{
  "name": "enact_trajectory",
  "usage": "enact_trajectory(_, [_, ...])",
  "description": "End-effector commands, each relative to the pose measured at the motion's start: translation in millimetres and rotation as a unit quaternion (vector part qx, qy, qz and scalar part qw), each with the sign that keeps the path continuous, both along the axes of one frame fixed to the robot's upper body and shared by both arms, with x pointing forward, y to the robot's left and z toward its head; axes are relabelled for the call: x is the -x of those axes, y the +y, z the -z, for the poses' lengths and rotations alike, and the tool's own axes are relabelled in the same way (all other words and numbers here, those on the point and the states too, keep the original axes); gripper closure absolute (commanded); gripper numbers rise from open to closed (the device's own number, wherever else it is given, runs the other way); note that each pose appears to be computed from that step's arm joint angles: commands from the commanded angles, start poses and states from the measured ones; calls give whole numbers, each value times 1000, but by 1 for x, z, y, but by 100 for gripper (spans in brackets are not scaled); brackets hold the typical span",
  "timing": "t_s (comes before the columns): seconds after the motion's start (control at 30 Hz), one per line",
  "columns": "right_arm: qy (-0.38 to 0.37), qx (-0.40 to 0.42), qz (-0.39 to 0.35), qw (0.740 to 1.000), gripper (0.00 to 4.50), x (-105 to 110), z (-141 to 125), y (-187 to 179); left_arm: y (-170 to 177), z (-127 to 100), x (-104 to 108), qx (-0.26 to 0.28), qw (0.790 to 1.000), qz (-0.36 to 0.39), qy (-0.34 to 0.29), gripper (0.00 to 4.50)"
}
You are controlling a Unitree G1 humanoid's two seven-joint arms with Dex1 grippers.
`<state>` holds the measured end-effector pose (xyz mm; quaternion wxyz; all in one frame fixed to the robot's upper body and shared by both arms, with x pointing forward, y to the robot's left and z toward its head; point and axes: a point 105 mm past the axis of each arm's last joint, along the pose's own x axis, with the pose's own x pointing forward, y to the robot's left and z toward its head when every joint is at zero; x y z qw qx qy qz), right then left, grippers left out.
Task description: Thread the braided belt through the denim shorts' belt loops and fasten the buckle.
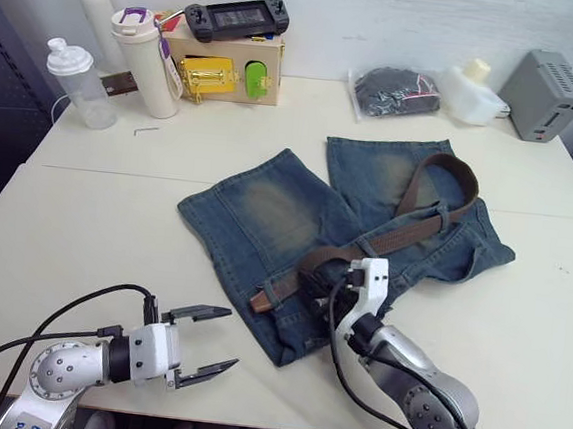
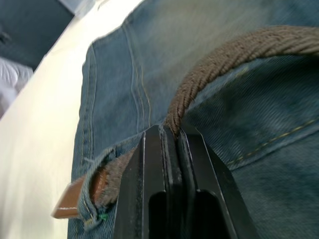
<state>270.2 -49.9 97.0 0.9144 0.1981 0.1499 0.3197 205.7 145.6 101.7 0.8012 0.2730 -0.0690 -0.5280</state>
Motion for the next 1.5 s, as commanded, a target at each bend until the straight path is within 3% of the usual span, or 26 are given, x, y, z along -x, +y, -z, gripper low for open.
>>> enact_trajectory(0.03, [42,12,-54,998,450,10,10,13,1,-17,-19,-43,994,0,-100,79])
enact_trajectory(0.2, [81,8,-63,995,450,11,14,14,-9,-17,-18,-107,978,61,-167,79])
enact_trajectory(0.37, [89,-3,-67,994,450,12,12,18,-20,-19,-28,-136,966,81,-205,79])
enact_trajectory(0.67, [87,-3,-59,994,450,12,10,17,-30,-10,-29,-168,957,107,-213,79])
enact_trajectory(0.77, [88,-2,-57,994,450,12,10,16,-29,-12,-28,-167,957,106,-214,161])
enact_trajectory(0.97, [86,1,-56,995,450,12,10,15,-24,-7,-29,-187,954,104,-211,434])
enact_trajectory(1.17, [83,-5,-41,996,450,10,7,10,-26,-6,-29,-189,953,103,-215,443])
enact_trajectory(1.3, [81,-39,-27,996,307,11,-4,0,-26,-7,-29,-185,953,99,-217,450])
enact_trajectory(1.5, [24,-30,-8,999,26,11,-36,-38,-27,-7,-27,-182,953,98,-220,450])
